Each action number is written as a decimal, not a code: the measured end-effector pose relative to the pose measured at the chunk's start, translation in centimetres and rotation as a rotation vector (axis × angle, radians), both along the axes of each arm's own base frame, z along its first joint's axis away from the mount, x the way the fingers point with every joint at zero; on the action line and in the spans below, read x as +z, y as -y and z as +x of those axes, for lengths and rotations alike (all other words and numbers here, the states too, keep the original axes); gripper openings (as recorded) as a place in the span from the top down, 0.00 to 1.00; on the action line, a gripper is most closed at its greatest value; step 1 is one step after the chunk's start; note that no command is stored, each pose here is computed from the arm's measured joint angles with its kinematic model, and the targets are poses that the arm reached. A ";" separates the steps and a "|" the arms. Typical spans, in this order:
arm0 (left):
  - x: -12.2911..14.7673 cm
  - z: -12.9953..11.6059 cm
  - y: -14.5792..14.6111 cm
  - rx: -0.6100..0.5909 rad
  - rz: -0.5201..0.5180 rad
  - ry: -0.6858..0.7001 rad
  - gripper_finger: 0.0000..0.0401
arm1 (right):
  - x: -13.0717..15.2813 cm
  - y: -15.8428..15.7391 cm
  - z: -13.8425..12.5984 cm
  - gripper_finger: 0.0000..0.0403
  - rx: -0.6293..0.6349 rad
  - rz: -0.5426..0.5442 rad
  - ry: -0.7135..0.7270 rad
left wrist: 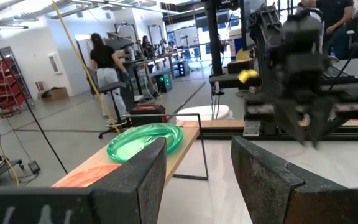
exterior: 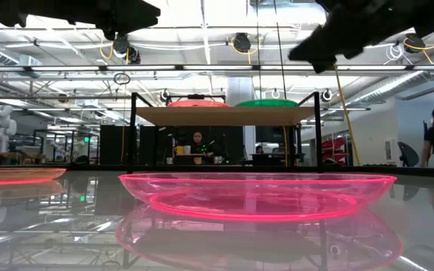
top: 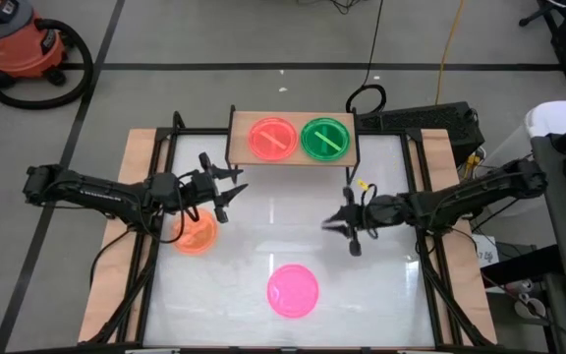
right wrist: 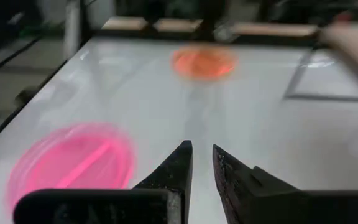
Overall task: Place and stack plates onto a shelf
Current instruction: Stack the pink plate on top of the orange plate on the shelf
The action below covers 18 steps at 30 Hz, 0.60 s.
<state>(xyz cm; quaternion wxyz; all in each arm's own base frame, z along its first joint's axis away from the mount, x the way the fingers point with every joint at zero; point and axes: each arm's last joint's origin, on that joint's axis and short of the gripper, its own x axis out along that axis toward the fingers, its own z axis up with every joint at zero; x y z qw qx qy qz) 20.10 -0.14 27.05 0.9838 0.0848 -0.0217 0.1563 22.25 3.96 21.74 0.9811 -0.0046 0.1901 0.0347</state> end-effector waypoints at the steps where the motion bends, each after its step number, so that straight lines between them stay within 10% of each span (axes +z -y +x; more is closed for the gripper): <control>1: 0.0 0.0 0.0 0.000 -0.001 0.001 0.54 | -0.4 -0.4 0.1 0.86 0.030 0.009 -0.027; 18: -0.1 0.0 0.0 0.000 -0.017 -0.008 0.54 | -7.9 -5.5 3.6 0.58 0.072 0.203 -0.221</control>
